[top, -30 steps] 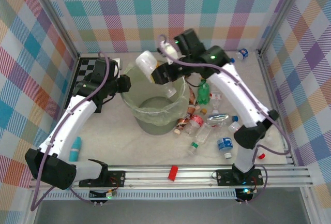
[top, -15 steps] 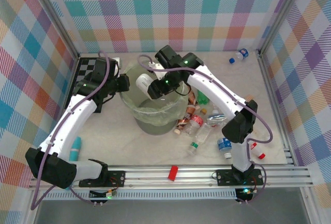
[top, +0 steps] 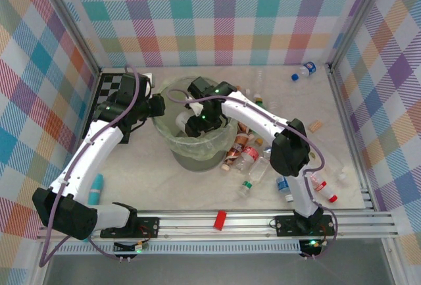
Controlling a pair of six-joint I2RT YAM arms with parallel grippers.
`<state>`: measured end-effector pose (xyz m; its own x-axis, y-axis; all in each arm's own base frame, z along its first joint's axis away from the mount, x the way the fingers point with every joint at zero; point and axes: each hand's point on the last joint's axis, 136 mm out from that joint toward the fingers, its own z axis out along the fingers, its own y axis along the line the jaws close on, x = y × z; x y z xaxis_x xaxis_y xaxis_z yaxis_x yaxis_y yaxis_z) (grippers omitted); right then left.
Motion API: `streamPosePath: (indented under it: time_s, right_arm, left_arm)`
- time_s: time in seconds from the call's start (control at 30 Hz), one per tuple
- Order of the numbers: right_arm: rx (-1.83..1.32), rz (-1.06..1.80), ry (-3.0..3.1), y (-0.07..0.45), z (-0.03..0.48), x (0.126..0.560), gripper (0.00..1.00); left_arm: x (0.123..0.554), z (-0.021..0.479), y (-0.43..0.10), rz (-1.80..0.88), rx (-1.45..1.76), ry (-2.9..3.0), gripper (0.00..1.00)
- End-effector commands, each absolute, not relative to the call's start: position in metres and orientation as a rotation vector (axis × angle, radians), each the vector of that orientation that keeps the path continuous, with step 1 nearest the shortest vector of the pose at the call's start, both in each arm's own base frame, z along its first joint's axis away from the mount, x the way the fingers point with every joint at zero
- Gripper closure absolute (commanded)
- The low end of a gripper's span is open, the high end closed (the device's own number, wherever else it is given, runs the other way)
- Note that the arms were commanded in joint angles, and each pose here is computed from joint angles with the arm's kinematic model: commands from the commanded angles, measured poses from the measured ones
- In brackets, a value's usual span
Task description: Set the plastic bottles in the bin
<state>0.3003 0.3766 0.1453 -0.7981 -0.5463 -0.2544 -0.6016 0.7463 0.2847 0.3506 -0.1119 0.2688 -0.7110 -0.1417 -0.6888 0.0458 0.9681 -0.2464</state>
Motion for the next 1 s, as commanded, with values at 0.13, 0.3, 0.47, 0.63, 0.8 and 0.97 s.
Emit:
streamPosePath:
  time_s: [0.13, 0.3, 0.47, 0.63, 0.8, 0.97]
  right_arm:
    - [-0.931, 0.603, 2.65, 0.382, 0.195, 0.301, 0.26]
    - [-0.964, 0.61, 2.612, 0.379, 0.218, 0.297, 0.2]
    - [-0.977, 0.629, 2.538, 0.372, 0.254, 0.292, 0.13]
    - [-0.948, 0.644, 2.396, 0.35, 0.32, 0.284, 0.13]
    - [-0.745, 0.547, 2.421, 0.284, 0.353, 0.289, 0.13]
    - [-0.442, 0.316, 2.552, 0.184, 0.336, 0.299, 0.13]
  left_arm:
    - [0.355, 0.262, -0.11, -0.264, -0.067, 2.353, 0.89]
    - [0.355, 0.264, -0.11, -0.265, -0.066, 2.35, 0.91]
    - [0.356, 0.265, -0.11, -0.262, -0.066, 2.349, 0.91]
    - [0.357, 0.264, -0.11, -0.258, -0.065, 2.353, 0.91]
    - [0.357, 0.266, -0.111, -0.264, -0.063, 2.351, 0.92]
    - [0.357, 0.266, -0.11, -0.257, -0.054, 2.348, 0.92]
